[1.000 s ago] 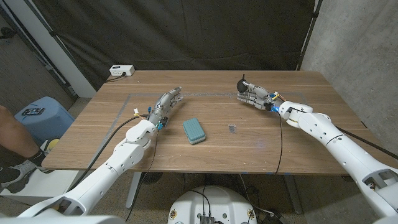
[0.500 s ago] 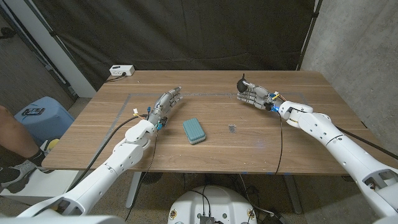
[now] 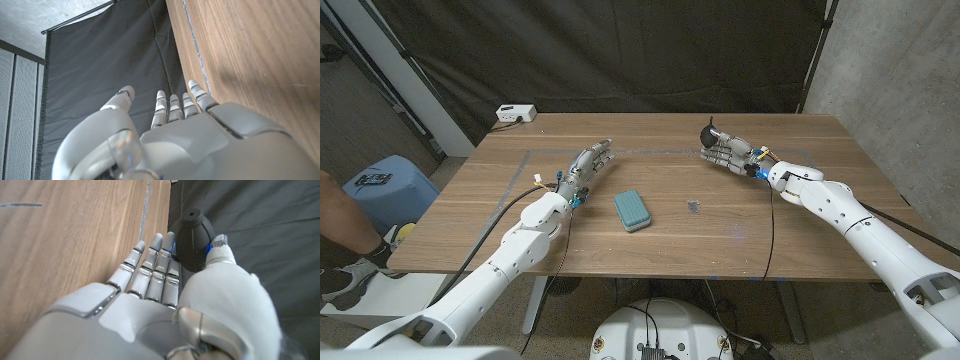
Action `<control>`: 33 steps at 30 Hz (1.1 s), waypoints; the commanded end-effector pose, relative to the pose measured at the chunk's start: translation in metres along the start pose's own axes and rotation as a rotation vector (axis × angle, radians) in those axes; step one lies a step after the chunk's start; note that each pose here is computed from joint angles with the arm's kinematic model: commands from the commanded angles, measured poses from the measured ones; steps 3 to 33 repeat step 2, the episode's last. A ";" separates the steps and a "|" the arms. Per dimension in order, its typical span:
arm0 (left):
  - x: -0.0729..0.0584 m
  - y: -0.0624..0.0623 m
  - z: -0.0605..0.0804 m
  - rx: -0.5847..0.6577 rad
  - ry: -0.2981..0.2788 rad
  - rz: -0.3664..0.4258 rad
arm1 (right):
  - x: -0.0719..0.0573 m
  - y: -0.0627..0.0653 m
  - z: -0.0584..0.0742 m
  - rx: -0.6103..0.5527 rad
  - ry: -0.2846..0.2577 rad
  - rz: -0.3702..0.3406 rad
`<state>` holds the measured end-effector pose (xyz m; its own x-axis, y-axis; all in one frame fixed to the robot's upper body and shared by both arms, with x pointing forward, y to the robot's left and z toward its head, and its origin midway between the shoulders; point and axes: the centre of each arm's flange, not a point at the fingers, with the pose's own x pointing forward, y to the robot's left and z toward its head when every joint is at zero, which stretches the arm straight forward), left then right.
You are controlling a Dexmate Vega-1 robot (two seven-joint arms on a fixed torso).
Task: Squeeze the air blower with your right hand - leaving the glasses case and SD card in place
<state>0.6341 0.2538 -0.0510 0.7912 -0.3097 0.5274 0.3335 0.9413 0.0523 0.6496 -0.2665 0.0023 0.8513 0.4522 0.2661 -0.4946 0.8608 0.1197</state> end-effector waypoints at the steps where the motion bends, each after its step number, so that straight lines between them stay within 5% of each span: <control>1: 0.003 0.001 0.000 -0.002 0.000 -0.011 | 0.001 0.002 0.001 -0.002 -0.002 -0.006; 33: 0.003 0.001 0.000 -0.002 0.000 -0.013 | 0.001 0.002 0.001 0.001 -0.003 -0.007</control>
